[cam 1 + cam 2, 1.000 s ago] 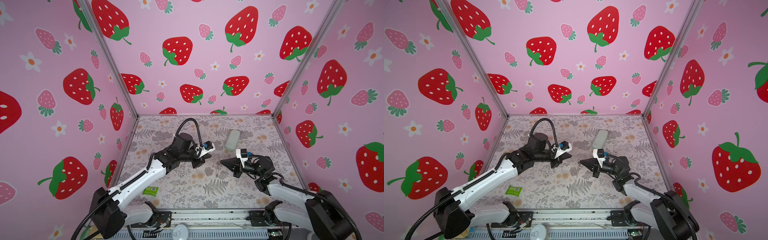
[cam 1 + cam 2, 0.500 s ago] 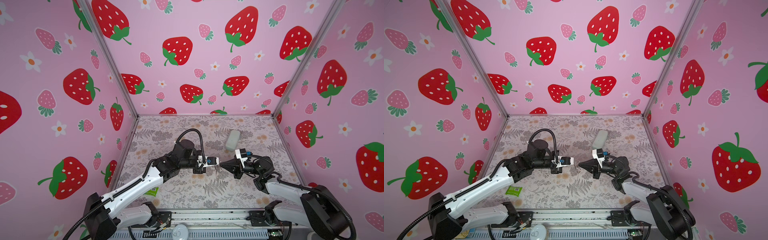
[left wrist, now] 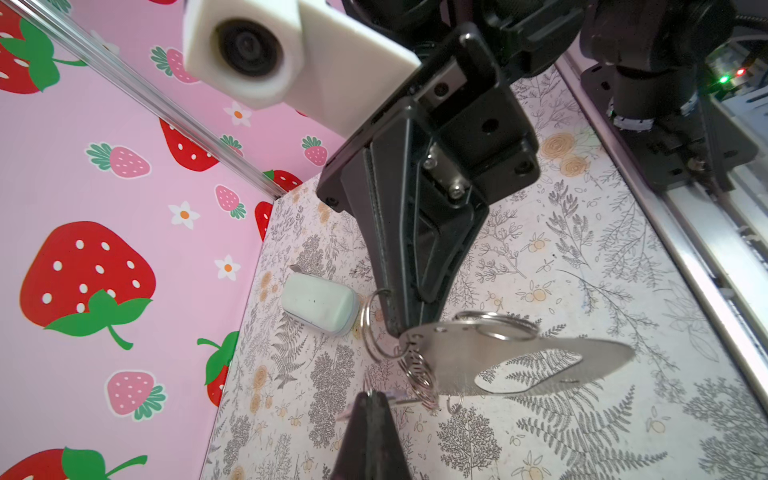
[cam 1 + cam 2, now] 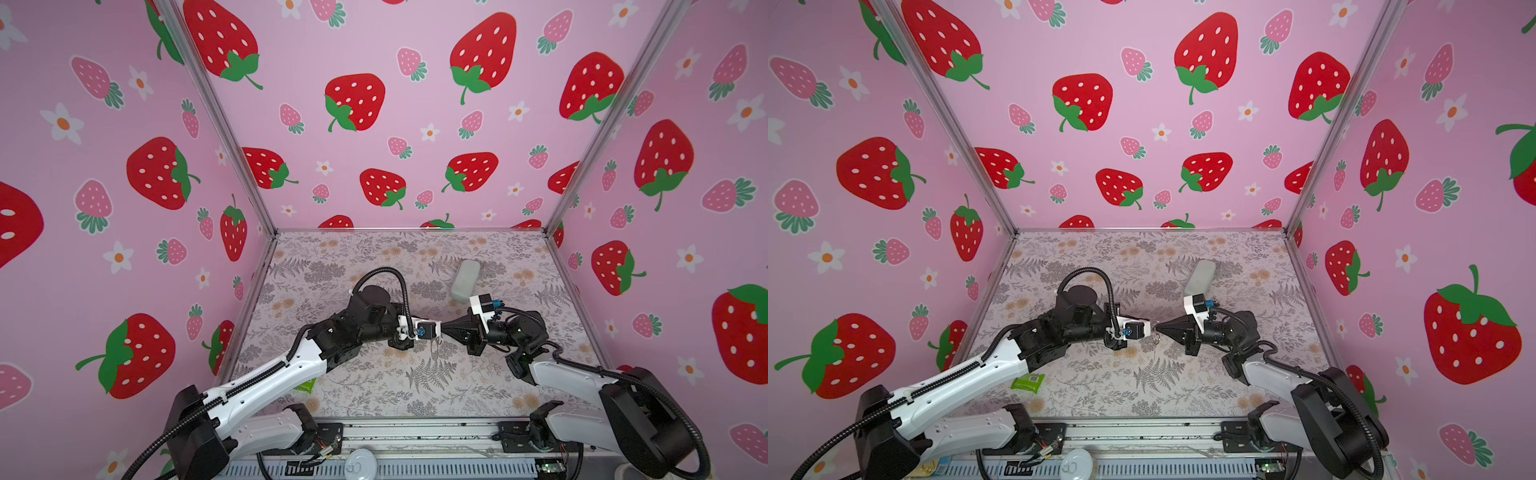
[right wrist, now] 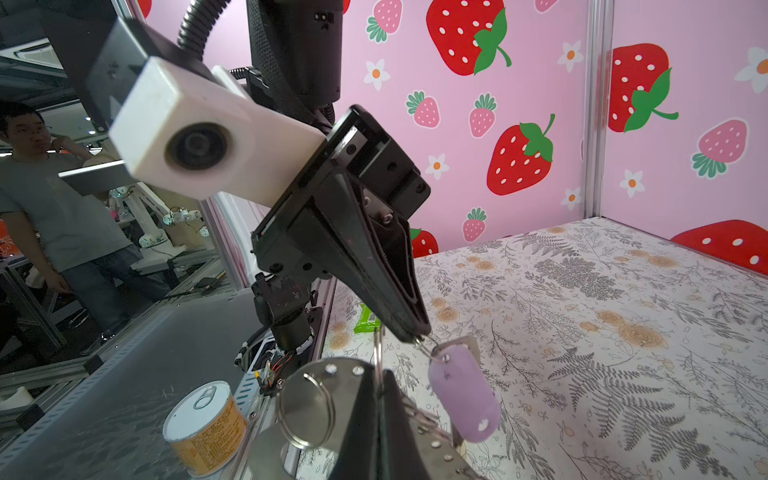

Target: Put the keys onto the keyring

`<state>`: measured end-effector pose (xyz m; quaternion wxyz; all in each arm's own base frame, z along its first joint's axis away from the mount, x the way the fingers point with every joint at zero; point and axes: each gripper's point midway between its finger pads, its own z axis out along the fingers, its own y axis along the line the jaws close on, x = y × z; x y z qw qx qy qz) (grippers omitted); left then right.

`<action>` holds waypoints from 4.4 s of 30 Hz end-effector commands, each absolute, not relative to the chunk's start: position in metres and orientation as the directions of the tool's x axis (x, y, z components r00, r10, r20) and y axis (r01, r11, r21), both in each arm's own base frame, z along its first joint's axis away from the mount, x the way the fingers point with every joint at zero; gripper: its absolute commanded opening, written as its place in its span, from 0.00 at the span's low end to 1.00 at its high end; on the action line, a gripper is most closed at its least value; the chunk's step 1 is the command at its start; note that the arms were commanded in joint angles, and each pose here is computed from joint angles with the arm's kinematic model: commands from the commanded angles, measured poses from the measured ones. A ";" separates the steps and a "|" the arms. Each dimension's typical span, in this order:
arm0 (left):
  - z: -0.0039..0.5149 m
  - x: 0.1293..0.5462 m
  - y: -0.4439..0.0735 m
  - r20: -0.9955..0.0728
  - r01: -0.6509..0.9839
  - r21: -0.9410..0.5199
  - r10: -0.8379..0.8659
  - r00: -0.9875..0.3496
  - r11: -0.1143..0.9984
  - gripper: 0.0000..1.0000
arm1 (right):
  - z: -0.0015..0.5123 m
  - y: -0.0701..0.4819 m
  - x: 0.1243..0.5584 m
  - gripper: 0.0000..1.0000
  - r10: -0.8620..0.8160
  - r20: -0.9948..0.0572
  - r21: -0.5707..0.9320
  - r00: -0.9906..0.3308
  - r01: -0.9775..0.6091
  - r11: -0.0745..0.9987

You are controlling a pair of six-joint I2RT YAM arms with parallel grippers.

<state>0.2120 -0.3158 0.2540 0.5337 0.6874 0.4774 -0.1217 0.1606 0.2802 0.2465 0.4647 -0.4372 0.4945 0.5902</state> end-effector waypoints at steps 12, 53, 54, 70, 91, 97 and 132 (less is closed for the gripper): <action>0.267 0.207 -0.316 -0.656 0.744 0.668 0.489 0.575 0.022 0.00 | 0.267 0.280 0.168 0.00 0.204 -0.967 0.147 -0.156 -0.987 -0.057; 0.272 0.207 -0.318 -0.611 0.699 0.715 0.500 0.614 0.014 0.00 | 0.265 0.285 0.167 0.00 0.192 -0.969 0.141 -0.155 -0.987 -0.082; 0.271 0.207 -0.317 -0.609 0.700 0.714 0.504 0.612 0.012 0.00 | 0.265 0.284 0.167 0.00 0.198 -0.969 0.137 -0.148 -0.988 -0.071; 0.267 0.211 -0.314 -0.612 0.708 0.706 0.523 0.593 0.022 0.00 | 0.265 0.277 0.162 0.00 0.204 -0.974 0.090 -0.098 -0.995 -0.049; 0.280 0.205 -0.320 -0.628 0.700 0.713 0.464 0.624 0.025 0.00 | 0.265 0.282 0.167 0.00 0.196 -0.973 0.113 -0.122 -0.992 -0.057; 0.281 0.205 -0.320 -0.630 0.698 0.715 0.462 0.625 0.030 0.00 | 0.264 0.285 0.166 0.00 0.193 -0.973 0.118 -0.129 -0.991 -0.067; 0.282 0.199 -0.316 -0.589 0.669 0.743 0.456 0.667 -0.018 0.00 | 0.249 0.296 0.155 0.00 0.087 -0.983 0.144 -0.160 -0.975 -0.169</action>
